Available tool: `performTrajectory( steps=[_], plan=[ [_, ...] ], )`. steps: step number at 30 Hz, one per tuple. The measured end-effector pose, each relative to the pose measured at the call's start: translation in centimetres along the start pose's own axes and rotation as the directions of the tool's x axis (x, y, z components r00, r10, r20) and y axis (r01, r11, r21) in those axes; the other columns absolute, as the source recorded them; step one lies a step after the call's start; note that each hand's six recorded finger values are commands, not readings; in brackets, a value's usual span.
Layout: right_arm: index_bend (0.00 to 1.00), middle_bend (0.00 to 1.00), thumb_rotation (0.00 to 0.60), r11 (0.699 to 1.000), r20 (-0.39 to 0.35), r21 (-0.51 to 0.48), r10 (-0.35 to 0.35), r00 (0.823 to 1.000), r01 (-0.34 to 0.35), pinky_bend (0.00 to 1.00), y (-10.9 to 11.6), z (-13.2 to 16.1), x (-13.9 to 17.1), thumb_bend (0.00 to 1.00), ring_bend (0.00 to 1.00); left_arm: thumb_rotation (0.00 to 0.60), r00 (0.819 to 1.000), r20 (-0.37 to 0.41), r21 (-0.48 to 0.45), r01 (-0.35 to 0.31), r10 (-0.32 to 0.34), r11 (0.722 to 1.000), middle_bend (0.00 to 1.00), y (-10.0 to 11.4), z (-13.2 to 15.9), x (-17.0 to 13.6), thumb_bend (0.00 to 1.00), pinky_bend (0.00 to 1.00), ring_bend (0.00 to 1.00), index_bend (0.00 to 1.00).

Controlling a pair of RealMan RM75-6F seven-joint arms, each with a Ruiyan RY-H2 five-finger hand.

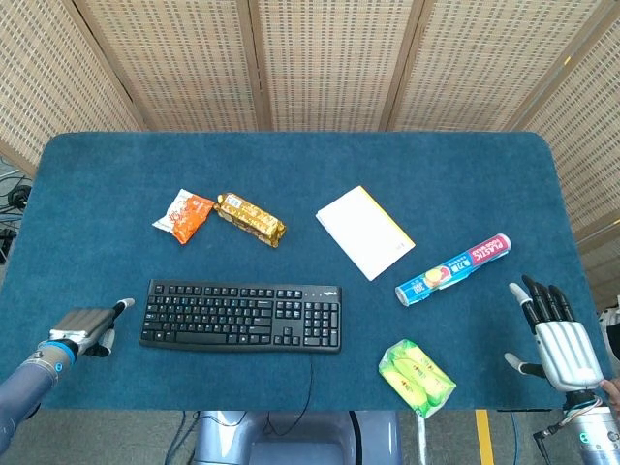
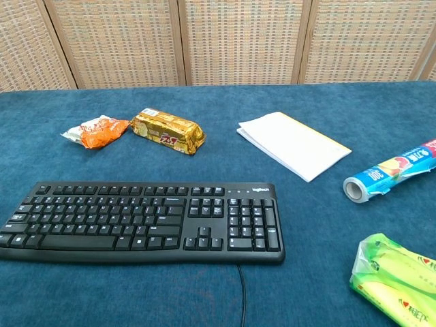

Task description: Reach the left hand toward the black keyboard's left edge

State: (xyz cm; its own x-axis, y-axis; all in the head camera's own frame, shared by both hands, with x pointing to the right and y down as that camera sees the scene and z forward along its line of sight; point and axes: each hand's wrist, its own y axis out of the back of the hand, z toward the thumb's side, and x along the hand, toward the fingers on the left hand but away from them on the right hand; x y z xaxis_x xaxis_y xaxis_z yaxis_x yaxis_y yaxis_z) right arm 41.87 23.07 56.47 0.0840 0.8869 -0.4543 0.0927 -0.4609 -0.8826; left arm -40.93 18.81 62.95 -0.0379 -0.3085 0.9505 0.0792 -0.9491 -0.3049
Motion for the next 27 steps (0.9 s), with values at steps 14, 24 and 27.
performTrajectory(
  steps=[14, 24, 27],
  plan=[
    [0.0, 0.0, 0.6, 1.0, 0.0, -0.006, -0.004, 1.0, 0.004, 0.0, 0.2, -0.1, 0.0, 0.05, 0.0, 0.6, 0.999, -0.027, -0.018, 0.033, -0.033, 0.999, 0.59, -0.3, 0.7, 2.4, 0.78, 0.35, 0.62, 0.0],
    [0.0, 0.0, 0.6, 1.0, -0.003, -0.005, -0.002, 1.0, 0.002, 0.0, 0.1, 0.0, 0.0, 0.04, 0.0, 0.6, 0.999, -0.015, -0.022, 0.028, -0.028, 0.999, 0.59, -0.1, 1.4, 2.6, 0.78, 0.35, 0.62, 0.0],
    [0.0, 0.0, 0.6, 1.0, -0.004, -0.006, -0.004, 1.0, 0.004, 0.0, 0.2, 0.0, 0.0, 0.04, 0.0, 0.6, 1.0, -0.01, -0.022, 0.027, -0.028, 0.999, 0.59, -0.1, 1.6, 2.7, 0.78, 0.35, 0.62, 0.0]
  ],
)
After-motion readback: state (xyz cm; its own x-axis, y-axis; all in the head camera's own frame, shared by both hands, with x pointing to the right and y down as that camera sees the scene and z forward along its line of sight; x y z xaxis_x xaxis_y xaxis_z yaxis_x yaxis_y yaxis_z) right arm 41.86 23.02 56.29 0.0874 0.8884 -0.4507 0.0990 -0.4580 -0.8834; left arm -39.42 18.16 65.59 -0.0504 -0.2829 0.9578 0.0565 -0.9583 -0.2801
